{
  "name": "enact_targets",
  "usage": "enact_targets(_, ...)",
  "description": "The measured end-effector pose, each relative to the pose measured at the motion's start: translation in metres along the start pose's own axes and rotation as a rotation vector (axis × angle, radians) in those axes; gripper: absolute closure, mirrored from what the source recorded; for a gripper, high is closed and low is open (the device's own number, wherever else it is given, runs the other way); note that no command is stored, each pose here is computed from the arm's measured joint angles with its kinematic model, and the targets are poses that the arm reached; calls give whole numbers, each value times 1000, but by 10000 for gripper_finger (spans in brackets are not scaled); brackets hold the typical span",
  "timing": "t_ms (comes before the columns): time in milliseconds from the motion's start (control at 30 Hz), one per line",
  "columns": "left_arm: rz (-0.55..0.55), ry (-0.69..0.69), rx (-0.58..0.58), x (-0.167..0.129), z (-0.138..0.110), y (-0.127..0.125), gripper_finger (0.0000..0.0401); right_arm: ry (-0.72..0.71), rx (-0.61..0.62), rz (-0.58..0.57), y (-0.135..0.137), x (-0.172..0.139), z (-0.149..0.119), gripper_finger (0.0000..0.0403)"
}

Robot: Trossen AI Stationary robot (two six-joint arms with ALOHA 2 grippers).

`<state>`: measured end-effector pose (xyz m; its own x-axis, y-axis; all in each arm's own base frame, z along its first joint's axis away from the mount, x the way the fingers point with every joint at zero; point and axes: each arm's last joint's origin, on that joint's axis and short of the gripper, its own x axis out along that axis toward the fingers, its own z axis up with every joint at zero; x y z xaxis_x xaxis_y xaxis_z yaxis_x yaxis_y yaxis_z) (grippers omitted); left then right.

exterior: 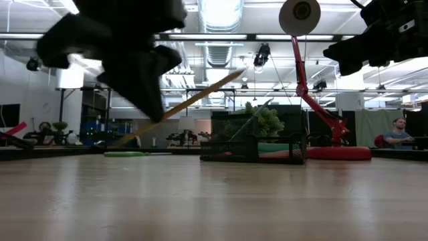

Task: Pick and place office supplies into organizer
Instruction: Put the yellow pencil into the black desk organizer

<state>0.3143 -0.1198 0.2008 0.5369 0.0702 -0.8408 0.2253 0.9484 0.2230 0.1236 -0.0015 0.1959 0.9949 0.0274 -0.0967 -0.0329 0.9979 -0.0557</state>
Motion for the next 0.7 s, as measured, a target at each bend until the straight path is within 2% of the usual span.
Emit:
enact_targets(233,56,-234,6,-9,23,14,395,0,0,0,0,0,0,331)
enact_targets(300,145,-294,-26,-12,28,20,395,0,0,0,0,0,0,327)
enact_targets(367,288,-386,-125,-14,35,28,395,0,0,0,0,0,0,324)
enact_targets(433,362,-449,-158,-16,39,33,395,0,0,0,0,0,0,322)
enact_targets(700,404,-608,-198,-21,50,44,395,0,0,0,0,0,0,322)
